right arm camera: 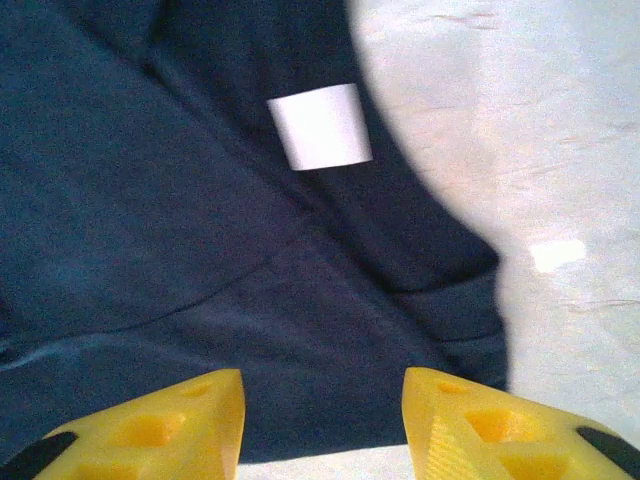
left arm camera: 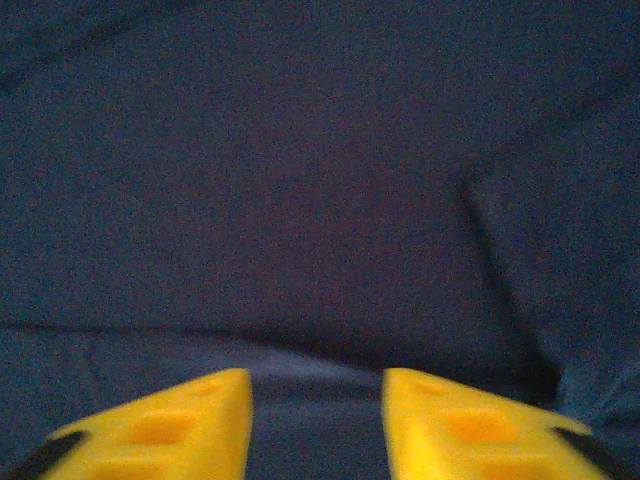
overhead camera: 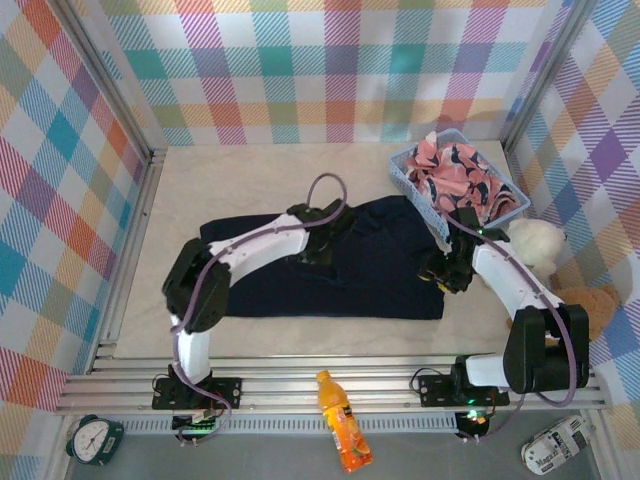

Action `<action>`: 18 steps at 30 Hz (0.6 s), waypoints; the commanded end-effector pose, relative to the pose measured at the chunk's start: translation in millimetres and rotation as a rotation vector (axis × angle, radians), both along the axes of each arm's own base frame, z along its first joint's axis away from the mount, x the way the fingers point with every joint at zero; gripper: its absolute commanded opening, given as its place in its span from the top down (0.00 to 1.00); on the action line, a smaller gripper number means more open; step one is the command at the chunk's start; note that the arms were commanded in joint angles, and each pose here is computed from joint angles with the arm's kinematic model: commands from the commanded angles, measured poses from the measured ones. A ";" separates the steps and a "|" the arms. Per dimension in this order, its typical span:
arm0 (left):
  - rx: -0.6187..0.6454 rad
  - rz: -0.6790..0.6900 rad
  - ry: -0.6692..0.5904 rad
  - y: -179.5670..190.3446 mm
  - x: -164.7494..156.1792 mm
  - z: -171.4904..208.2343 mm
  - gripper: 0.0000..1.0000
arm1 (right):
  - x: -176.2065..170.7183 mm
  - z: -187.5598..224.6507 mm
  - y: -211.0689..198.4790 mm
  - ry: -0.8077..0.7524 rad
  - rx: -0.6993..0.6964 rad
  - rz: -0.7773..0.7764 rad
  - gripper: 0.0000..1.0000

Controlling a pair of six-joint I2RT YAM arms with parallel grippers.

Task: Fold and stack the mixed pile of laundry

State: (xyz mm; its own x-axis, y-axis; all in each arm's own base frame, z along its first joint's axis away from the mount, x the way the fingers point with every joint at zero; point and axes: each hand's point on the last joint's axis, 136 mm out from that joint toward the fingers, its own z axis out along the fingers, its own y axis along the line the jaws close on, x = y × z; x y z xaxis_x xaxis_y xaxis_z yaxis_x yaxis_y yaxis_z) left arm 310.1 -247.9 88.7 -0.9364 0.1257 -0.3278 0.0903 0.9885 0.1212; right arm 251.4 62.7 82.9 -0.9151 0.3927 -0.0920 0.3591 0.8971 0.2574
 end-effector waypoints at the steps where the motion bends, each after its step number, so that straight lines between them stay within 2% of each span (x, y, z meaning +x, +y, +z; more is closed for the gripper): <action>1: -0.102 0.041 0.052 2.9 -27.3 -19.1 0.66 | -5.5 3.3 32.3 0.029 0.074 0.103 0.56; 5: -0.025 0.121 0.045 35.0 -37.4 -40.2 0.66 | -0.9 -16.1 52.9 0.070 0.110 0.097 0.64; 11: 0.057 0.235 0.077 65.1 -51.5 -68.2 0.66 | -10.5 -57.3 50.8 0.200 0.090 0.060 0.65; 18: 0.082 0.335 0.180 97.2 -104.9 -82.6 0.66 | -33.3 -68.8 37.6 0.302 0.021 0.070 0.63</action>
